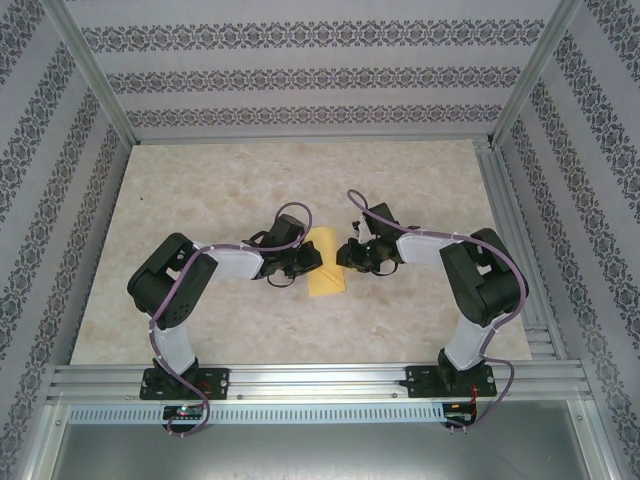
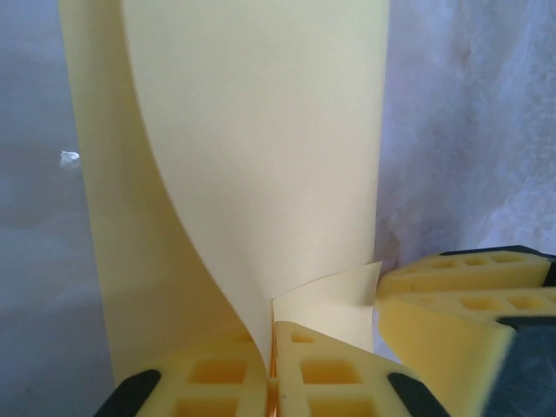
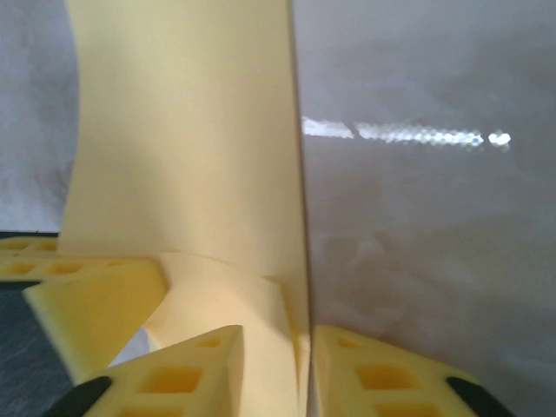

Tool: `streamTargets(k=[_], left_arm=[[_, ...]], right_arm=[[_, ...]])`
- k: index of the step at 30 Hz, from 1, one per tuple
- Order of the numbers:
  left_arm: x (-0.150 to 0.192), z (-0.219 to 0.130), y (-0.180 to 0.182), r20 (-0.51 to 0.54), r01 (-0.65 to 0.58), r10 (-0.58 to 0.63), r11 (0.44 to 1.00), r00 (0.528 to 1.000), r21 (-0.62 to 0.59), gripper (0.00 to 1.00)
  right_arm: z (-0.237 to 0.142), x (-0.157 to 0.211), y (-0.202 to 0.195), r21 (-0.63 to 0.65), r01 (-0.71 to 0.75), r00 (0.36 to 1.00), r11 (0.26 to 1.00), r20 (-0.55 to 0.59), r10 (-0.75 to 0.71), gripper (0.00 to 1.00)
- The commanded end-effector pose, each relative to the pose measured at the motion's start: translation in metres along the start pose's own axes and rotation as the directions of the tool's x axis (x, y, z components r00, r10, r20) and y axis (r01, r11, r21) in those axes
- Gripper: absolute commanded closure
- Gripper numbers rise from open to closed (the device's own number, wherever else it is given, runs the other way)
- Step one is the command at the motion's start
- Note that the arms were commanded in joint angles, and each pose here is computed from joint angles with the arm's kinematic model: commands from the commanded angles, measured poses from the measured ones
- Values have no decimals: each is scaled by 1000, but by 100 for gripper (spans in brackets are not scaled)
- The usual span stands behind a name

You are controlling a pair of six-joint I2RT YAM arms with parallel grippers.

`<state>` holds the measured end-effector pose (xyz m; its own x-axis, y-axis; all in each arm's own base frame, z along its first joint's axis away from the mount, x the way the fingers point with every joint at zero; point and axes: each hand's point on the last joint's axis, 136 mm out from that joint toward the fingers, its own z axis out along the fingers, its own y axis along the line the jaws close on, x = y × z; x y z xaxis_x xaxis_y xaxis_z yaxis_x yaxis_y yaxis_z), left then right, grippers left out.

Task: Fold a paper plane with a square sheet of paper (pick it up from the middle)
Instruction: Turn over the paper at the center of the table.

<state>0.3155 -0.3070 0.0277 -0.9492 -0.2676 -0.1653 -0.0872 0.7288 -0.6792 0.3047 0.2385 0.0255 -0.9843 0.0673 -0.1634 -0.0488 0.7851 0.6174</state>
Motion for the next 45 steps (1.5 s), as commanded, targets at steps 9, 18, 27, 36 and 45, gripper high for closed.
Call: streamTargets(k=[9,18,27,36,45], left_arm=[[-24,-62,-27,93,-182,190,979,977,-91,100],[-42,-153,-27,75,-348,419,829,905,-438,100],[-78,-210,-2,-19,-332,587,430,809,-839,100],[-98,-167,22,-183,-342,602,160,778,-926,100],[-69,-63,33,-182,-424,547,356,817,-832,100]], right_arm=[[-93,-39,20,136,74,939,988,325,-115,29],[-151,-47,11,230,65,820,971,543,-183,6],[-155,-43,4,231,43,813,972,557,-168,4],[-154,-42,-7,238,0,819,971,558,-137,4],[-153,-39,-16,241,-30,830,970,546,-110,5]])
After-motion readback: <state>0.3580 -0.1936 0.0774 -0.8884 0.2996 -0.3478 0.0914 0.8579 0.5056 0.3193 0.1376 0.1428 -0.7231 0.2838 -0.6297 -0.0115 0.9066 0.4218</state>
